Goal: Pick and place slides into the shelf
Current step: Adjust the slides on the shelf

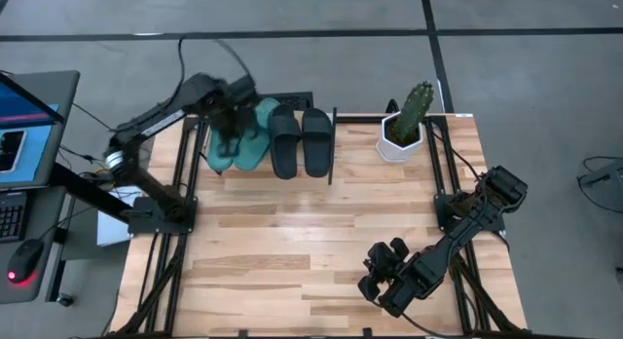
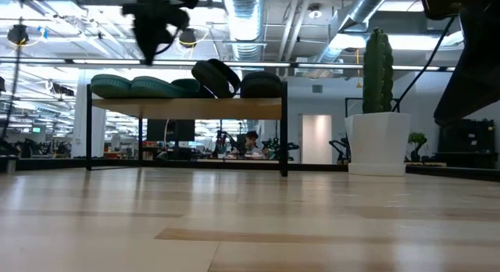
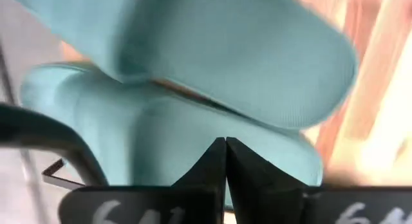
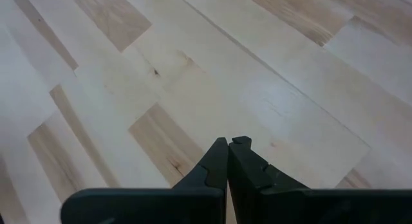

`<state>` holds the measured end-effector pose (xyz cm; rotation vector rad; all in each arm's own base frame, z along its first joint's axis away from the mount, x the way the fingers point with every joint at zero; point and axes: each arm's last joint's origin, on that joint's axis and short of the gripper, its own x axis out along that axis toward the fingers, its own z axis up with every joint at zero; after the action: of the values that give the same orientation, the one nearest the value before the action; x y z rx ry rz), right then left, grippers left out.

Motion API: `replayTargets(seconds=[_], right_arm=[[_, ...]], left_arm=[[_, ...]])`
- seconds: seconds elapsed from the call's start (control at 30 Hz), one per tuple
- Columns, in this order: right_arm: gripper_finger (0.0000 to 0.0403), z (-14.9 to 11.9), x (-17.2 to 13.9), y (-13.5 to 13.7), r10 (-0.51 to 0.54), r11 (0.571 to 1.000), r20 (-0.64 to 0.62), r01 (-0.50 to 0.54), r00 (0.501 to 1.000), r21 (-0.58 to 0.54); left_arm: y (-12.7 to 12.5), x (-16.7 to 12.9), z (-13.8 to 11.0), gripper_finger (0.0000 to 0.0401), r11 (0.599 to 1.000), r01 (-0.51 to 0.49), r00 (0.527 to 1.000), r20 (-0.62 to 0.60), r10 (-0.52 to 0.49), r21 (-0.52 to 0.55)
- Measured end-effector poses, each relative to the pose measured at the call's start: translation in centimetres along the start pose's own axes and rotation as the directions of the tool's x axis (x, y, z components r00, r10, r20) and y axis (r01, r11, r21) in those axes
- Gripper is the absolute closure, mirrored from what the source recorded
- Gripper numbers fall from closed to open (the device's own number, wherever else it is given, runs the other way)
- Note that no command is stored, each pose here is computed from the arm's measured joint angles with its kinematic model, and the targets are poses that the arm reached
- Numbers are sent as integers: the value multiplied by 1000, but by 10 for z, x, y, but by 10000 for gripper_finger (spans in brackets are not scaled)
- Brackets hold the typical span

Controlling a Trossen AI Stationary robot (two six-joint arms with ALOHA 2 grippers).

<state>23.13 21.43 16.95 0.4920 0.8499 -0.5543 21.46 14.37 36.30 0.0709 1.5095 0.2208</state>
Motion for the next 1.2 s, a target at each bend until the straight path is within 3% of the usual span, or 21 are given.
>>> replayTargets(seconds=[0.17,0.37,0.57,0.83,1.2], right_arm=[[403,0,0,0,2,1000,1,-2,1000,3],[403,0,0,1,8,1000,2,-9,1000,7],[403,0,0,2,14,1000,4,-14,1000,11],[403,0,0,2,14,1000,5,-14,1000,11],[403,0,0,2,14,1000,5,-14,1000,11]], left_arm=[[-26,23,-7,401,966,-215,974,103,202,143],[-38,47,-2,401,897,-362,929,178,324,253],[-41,67,8,401,850,-418,904,233,357,320],[-36,64,18,401,822,-504,848,332,414,263],[-32,60,25,401,850,-519,802,394,449,90]])
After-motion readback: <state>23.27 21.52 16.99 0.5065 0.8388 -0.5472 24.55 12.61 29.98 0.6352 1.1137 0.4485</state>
